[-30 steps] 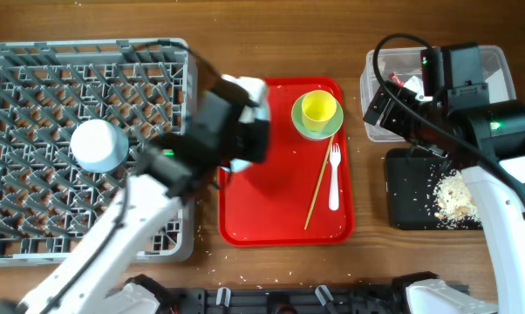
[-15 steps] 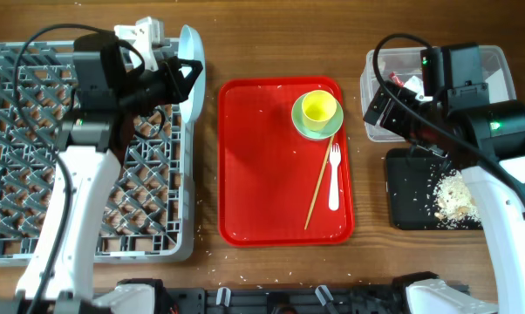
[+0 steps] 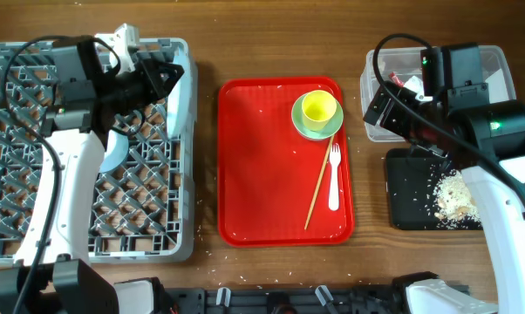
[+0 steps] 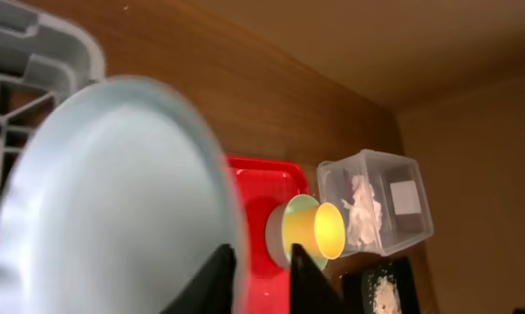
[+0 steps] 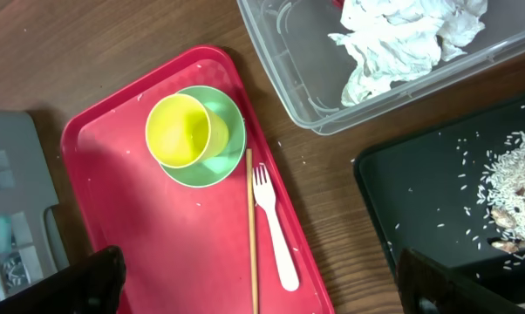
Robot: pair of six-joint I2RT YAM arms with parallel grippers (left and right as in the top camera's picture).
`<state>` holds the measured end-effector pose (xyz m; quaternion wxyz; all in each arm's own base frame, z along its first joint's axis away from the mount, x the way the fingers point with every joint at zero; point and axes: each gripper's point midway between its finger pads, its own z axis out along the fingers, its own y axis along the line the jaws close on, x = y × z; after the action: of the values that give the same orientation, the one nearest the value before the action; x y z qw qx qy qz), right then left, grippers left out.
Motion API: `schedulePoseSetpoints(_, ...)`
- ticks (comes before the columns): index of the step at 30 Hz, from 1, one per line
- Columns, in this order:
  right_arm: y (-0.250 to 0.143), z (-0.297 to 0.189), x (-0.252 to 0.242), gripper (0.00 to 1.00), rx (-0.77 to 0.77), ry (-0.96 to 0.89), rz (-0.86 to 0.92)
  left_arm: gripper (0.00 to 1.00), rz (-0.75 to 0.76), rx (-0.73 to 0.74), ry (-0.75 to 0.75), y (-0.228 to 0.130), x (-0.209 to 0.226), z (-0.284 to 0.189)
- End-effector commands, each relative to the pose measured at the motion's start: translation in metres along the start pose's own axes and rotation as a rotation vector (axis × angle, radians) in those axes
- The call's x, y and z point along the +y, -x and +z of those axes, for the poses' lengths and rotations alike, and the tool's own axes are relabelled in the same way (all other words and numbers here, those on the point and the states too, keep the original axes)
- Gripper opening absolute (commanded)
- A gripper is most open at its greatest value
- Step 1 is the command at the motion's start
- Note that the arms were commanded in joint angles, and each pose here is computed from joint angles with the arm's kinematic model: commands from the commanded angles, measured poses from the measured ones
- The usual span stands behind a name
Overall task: Sort waste into correct bins and load items into the dishwasher rack
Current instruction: 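Lift the plate with the left gripper and carry it to the rack, then stand the plate upright in the rack's back row and release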
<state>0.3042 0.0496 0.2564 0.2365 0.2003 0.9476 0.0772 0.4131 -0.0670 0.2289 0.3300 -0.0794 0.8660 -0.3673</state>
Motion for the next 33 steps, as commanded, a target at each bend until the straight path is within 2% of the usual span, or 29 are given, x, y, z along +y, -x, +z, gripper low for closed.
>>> schedulePoseSetpoints(1, 0.004, -0.002, -0.002, 1.00, -0.017, -0.013, -0.011, 0.57, -0.040, -0.018, 0.071, 0.006, 0.021, -0.011)
schedulePoseSetpoints(4, 0.004, -0.002, -0.002, 1.00, -0.017, -0.013, -0.011, 0.92, -0.106, -0.072, 0.136, 0.014, 0.041, -0.045)
schedulePoseSetpoints(8, 0.004, -0.002, -0.002, 1.00, -0.017, -0.013, -0.011, 1.00, -0.077, -0.210, 0.157, 0.027, 0.024, -0.102)
schedulePoseSetpoints(12, 0.004, -0.002, -0.002, 1.00, -0.017, -0.014, -0.011, 0.99, 0.076, -0.311, 0.087, 0.021, -0.042, -0.139)
schedulePoseSetpoints(14, 0.004, -0.002, -0.002, 1.00, -0.017, -0.013, -0.011, 0.90, 0.133, -0.280, 0.031, 0.009, -0.069, -0.131)
schedulePoseSetpoints(15, 0.004, -0.002, -0.002, 1.00, -0.017, -0.013, -0.011, 0.77, 0.169, -0.212, -0.026, -0.005, -0.089, -0.112)
schedulePoseSetpoints(16, 0.004, -0.002, -0.002, 1.00, -0.017, -0.013, -0.011, 0.72, 0.185, -0.174, -0.052, -0.012, -0.097, -0.100)
schedulePoseSetpoints(18, 0.004, -0.002, -0.002, 1.00, -0.016, -0.013, -0.011, 0.69, 0.205, -0.108, -0.054, -0.023, -0.103, -0.071)
schedulePoseSetpoints(19, 0.004, -0.002, -0.002, 1.00, -0.017, -0.013, -0.011, 0.68, 0.210, -0.077, 0.016, -0.029, -0.095, -0.047)
schedulePoseSetpoints(20, 0.004, -0.002, -0.002, 1.00, -0.017, -0.013, -0.011, 0.63, 0.207, -0.074, 0.165, -0.029, -0.070, -0.024)
schedulePoseSetpoints(21, 0.004, -0.002, -0.002, 1.00, -0.017, -0.013, -0.011, 0.60, 0.207, -0.073, 0.249, -0.029, -0.054, -0.014)
schedulePoseSetpoints(23, 0.004, -0.002, -0.002, 1.00, -0.017, -0.013, -0.011, 0.41, 0.201, -0.087, 0.485, -0.024, -0.005, 0.004)
schedulePoseSetpoints(24, 0.004, -0.002, -0.002, 1.00, -0.017, -0.013, -0.011, 0.36, 0.201, -0.102, 0.569, -0.020, 0.011, 0.004)
schedulePoseSetpoints(26, 0.004, -0.002, -0.002, 1.00, -0.017, -0.013, -0.011, 0.15, 0.203, -0.146, 0.738, -0.010, 0.042, -0.003)
schedulePoseSetpoints(27, 0.004, -0.002, -0.002, 1.00, -0.017, -0.014, -0.011, 0.11, 0.205, -0.158, 0.795, -0.006, 0.053, -0.005)
schedulePoseSetpoints(29, 0.004, -0.002, -0.002, 1.00, -0.017, -0.013, -0.011, 0.06, 0.203, -0.143, 0.864, -0.008, 0.072, 0.003)
schedulePoseSetpoints(33, 0.004, -0.002, -0.002, 1.00, -0.017, -0.013, -0.011, 0.06, 0.195, -0.059, 0.907, -0.023, 0.101, 0.029)
